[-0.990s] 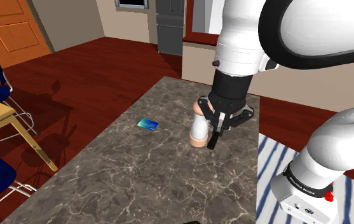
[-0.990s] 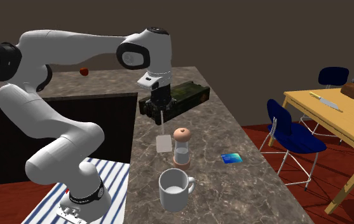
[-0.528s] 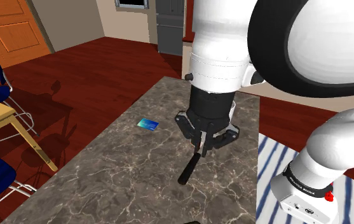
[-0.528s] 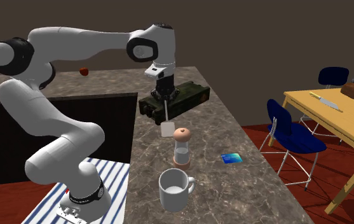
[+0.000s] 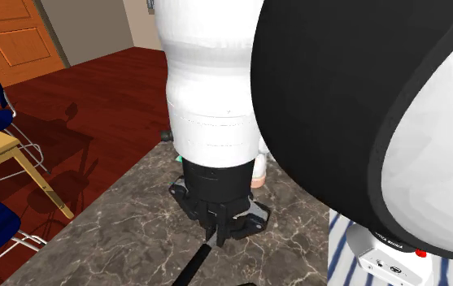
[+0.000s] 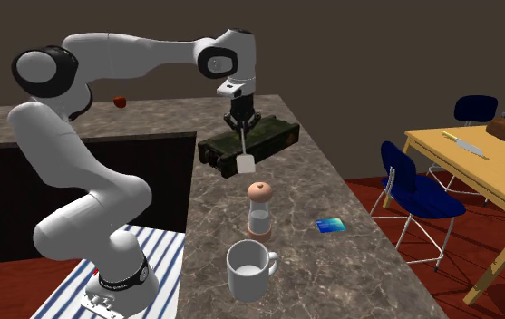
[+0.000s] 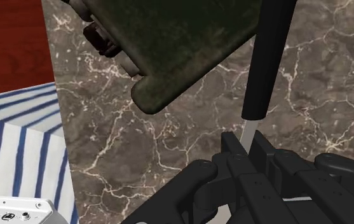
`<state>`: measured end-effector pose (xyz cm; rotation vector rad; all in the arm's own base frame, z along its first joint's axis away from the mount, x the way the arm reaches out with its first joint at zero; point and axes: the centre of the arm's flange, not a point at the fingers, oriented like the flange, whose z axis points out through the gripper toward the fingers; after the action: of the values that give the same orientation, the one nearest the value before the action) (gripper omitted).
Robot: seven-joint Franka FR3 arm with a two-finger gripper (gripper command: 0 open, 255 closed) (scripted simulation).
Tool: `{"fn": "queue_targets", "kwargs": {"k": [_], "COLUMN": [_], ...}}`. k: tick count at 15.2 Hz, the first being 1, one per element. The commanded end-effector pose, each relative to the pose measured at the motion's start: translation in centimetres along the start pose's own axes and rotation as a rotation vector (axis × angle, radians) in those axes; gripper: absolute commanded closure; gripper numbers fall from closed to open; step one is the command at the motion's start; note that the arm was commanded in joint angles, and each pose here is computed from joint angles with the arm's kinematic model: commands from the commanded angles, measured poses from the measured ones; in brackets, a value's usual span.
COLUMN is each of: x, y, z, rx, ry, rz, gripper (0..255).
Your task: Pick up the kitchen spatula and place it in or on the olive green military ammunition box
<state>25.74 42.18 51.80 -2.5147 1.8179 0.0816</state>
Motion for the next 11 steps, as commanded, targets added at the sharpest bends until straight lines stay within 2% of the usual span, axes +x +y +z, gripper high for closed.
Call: {"fn": "queue_targets", "kwargs": {"k": [1,11], "x": [-2.5,-15.1], "y": [-0.8,-4.4], "z": [0.2,0.6], "rx": [0.0,0.0], "ry": [-0.002,-0.002], "rz": [0.001,0.001], "gripper": [255,255]}}
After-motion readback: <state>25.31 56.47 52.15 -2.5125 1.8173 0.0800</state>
